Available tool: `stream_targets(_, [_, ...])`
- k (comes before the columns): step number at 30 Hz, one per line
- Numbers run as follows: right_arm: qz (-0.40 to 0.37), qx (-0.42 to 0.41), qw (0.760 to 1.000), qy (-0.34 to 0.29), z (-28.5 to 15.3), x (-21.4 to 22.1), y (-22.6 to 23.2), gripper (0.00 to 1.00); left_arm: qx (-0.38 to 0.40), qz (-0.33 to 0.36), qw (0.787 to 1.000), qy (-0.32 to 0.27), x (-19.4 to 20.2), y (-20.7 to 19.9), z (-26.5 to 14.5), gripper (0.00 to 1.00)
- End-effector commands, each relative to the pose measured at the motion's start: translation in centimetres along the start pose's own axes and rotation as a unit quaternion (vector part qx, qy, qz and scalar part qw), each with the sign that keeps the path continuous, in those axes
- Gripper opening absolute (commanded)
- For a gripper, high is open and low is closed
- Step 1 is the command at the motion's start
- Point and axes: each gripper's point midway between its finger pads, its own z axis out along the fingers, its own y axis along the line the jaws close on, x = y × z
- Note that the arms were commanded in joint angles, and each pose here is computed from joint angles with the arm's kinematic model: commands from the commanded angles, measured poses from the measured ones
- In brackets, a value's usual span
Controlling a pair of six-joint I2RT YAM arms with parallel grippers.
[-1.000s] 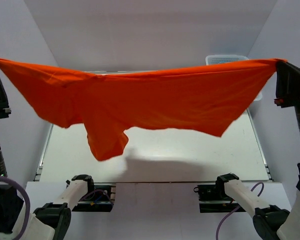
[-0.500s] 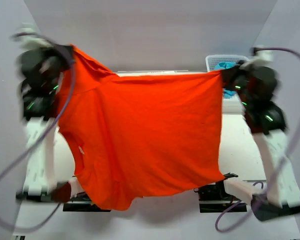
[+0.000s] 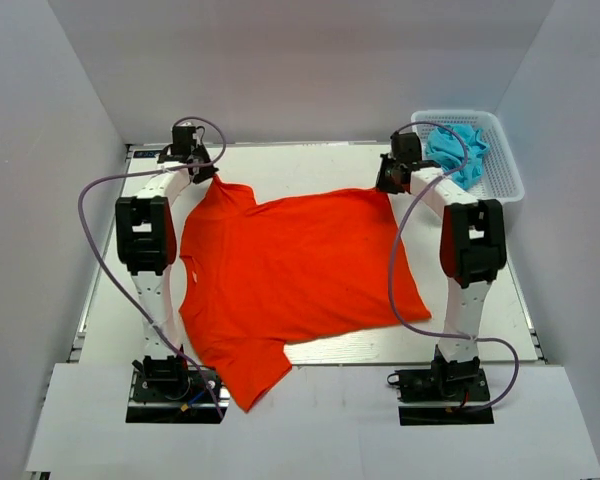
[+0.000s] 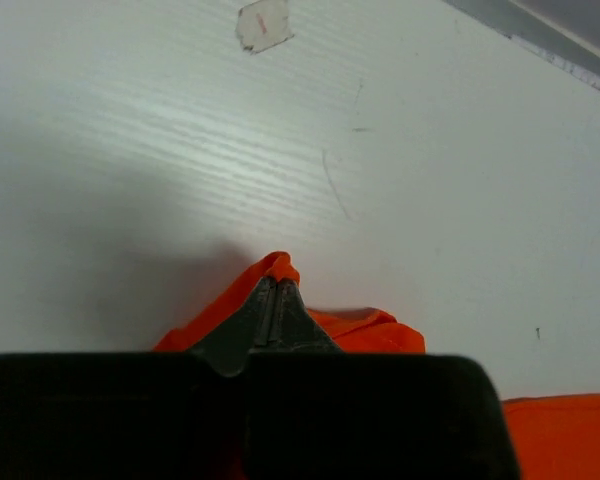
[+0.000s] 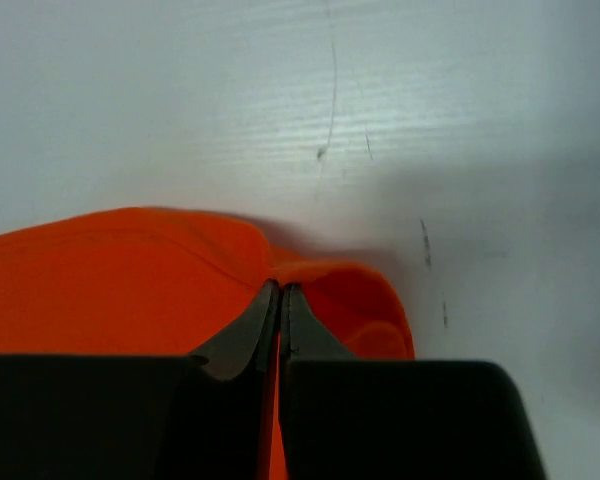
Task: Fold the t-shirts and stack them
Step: Flatten out the tshirt, then fold the flattened tshirt in 1/3 of the way
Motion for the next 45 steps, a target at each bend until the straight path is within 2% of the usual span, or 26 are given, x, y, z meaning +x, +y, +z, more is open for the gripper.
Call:
stream_targets(1, [-0.009,-0.042,0.997,-0.064,-0.4,-5.5,2.3,0.00,0.056,0.015,0.996,-0.062,-5.2,-4.0,-0.7,0.00])
stream_targets(2, [-0.012,-0.045,0.996,-0.078,-0.4,-6.8,2.6,0.00,0.063,0.016,0.996,-0.068,-5.6,-4.4,-0.5,0.00])
stream_targets(4, [-0.014,-0.029,0.998,-0.061,1.6,-5.9,1.8,0.00,0.065,0.012,0.995,-0.071,-5.6,-4.4,0.6,0.00])
stream_targets(5, [-0.013,-0.022,0.996,-0.082,1.8,-7.9,2.0,0.00,0.069,0.012,0.994,-0.079,-6.4,-4.7,0.5,0.00])
stream_targets(6, [-0.013,-0.015,0.998,-0.063,3.0,-6.9,1.7,0.00,0.070,0.008,0.994,-0.081,-6.6,-4.9,0.7,0.00])
stream_targets(9, [-0.013,-0.021,0.998,-0.066,3.6,-8.1,2.2,0.00,0.071,0.003,0.995,-0.070,-6.6,-5.1,0.6,0.00])
stream_targets(12, [-0.018,-0.025,0.996,-0.079,2.8,-9.3,2.6,0.00,0.076,-0.002,0.994,-0.080,-7.5,-5.6,-2.3,0.00])
stream_targets(14, [-0.020,-0.024,0.996,-0.086,1.8,-9.7,2.6,0.00,0.066,-0.003,0.996,-0.060,-5.4,-4.7,-3.4,0.00])
stream_targets(15, [-0.027,-0.022,0.996,-0.086,1.5,-9.7,2.3,0.00,0.075,-0.013,0.994,-0.075,-6.4,-5.3,-6.2,0.00])
stream_targets(16, [-0.028,-0.020,0.996,-0.086,0.7,-9.5,2.2,0.00,0.064,-0.015,0.996,-0.054,-4.0,-4.1,-6.3,0.00])
stream_targets(20, [-0.035,-0.014,0.995,-0.087,-1.3,-9.0,1.8,0.00,0.082,-0.041,0.994,-0.053,-1.2,-3.6,-10.7,0.00])
stream_targets(21, [-0.035,-0.012,0.996,-0.079,-1.0,-8.3,1.3,0.00,0.085,-0.044,0.995,-0.033,1.1,-3.4,-10.9,0.00])
stream_targets(23, [-0.035,-0.010,0.996,-0.079,-1.8,-8.4,1.3,0.00,0.097,-0.062,0.992,-0.044,1.3,-3.7,-13.4,0.00])
stream_targets(24, [-0.036,-0.006,0.996,-0.076,-1.8,-8.2,1.1,0.00,0.090,-0.070,0.993,-0.021,3.7,-2.7,-13.5,0.00])
stream_targets(26, [-0.039,0.002,0.996,-0.075,-2.2,-8.4,0.6,0.00,0.113,-0.082,0.990,-0.028,4.4,-3.5,-16.0,0.00])
stream_targets(27, [-0.038,0.008,0.997,-0.064,-2.3,-7.8,0.4,0.00,0.108,-0.087,0.990,-0.010,6.6,-3.0,-16.1,0.00])
stream_targets(32, [-0.036,0.021,0.998,-0.052,-3.1,-7.1,-0.9,0.00,0.142,-0.129,0.981,0.025,11.5,-3.5,-19.9,0.00])
stream_targets(33, [-0.033,0.021,0.998,-0.054,-3.7,-7.1,-1.1,0.00,0.129,-0.139,0.981,0.044,13.6,-2.4,-20.0,0.00])
stream_targets(34, [-0.033,0.019,0.998,-0.052,-3.7,-6.9,-1.2,0.00,0.140,-0.143,0.979,0.037,13.8,-2.8,-21.3,0.00])
stream_targets(38, [-0.036,0.023,0.998,-0.048,-4.1,-6.6,-1.8,0.00,0.158,-0.164,0.971,0.077,17.8,-2.8,-23.8,0.00])
stream_targets(41, [-0.034,0.030,0.998,-0.049,-4.7,-6.6,-2.5,0.00,0.154,-0.173,0.966,0.111,20.5,-2.4,-24.8,0.00])
stream_targets(45, [-0.038,0.034,0.998,-0.043,-5.0,-6.1,-3.4,0.00,0.145,-0.179,0.964,0.132,22.3,-1.9,-26.3,0.00])
